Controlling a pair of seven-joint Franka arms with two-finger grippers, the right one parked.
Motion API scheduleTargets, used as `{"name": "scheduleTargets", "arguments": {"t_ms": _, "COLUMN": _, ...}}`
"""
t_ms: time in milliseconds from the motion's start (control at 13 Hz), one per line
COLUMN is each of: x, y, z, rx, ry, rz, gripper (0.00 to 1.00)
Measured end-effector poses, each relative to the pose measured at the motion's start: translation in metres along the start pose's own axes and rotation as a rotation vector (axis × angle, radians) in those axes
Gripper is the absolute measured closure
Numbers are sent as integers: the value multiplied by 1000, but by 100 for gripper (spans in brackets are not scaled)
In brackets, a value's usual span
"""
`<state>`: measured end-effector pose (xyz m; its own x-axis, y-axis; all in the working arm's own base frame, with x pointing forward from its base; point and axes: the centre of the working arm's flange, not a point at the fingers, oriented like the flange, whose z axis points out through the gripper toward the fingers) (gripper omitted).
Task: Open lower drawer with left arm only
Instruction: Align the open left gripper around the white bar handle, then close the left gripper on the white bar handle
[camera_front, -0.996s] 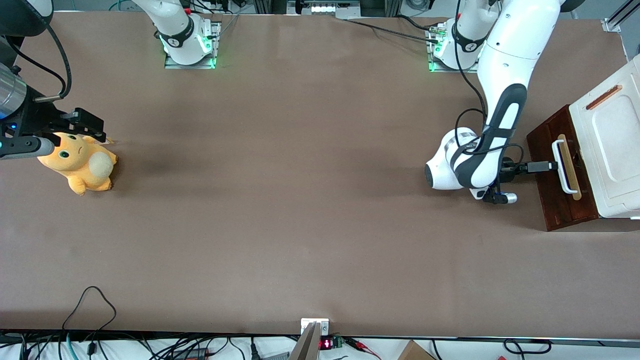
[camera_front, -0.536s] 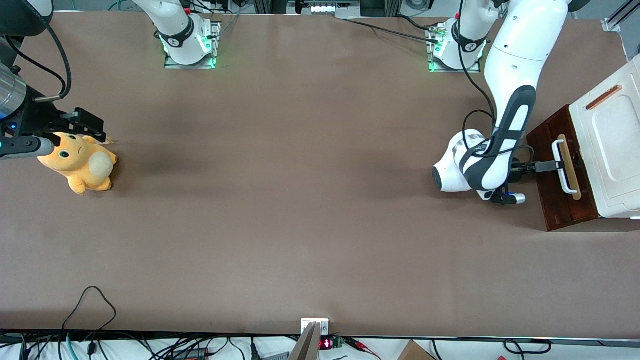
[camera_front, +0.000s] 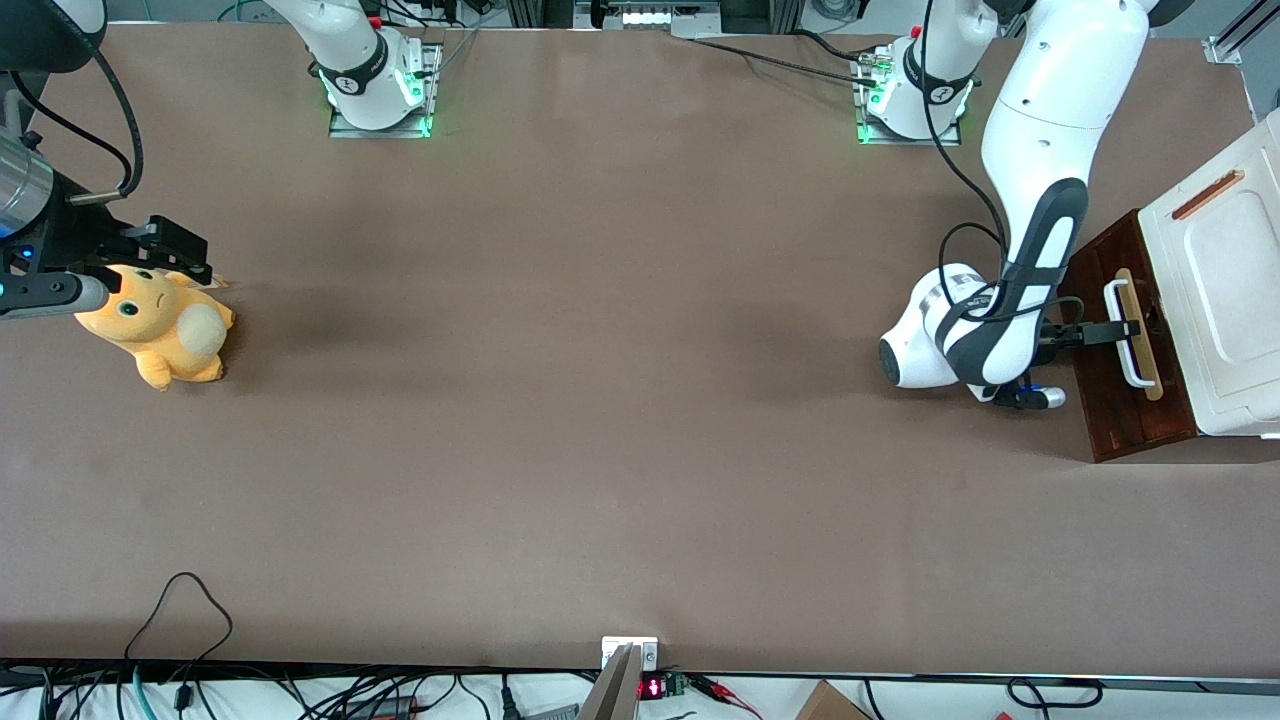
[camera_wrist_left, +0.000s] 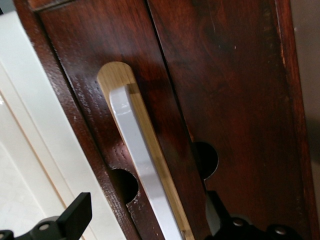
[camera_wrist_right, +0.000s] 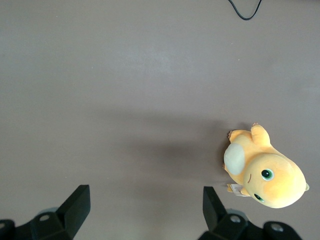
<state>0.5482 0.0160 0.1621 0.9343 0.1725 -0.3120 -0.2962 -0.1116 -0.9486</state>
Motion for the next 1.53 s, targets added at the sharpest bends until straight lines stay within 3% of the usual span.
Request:
{"name": "scheduleTargets", "arguments": {"t_ms": 613, "x": 2, "y": 1, "z": 12, "rx": 1, "ry": -14, "rz": 2, "gripper": 4}}
{"name": "scheduleTargets", "arguments": {"t_ms": 1073, "x": 3, "y": 0, "z": 16, "rx": 0, "ry": -20, "rz": 2, "gripper": 12}}
{"name": "scheduleTargets", "arguments": {"t_ms": 1533, "x": 3, "y": 0, "z": 17, "rx": 0, "ry": -21, "rz": -1, "gripper": 29}}
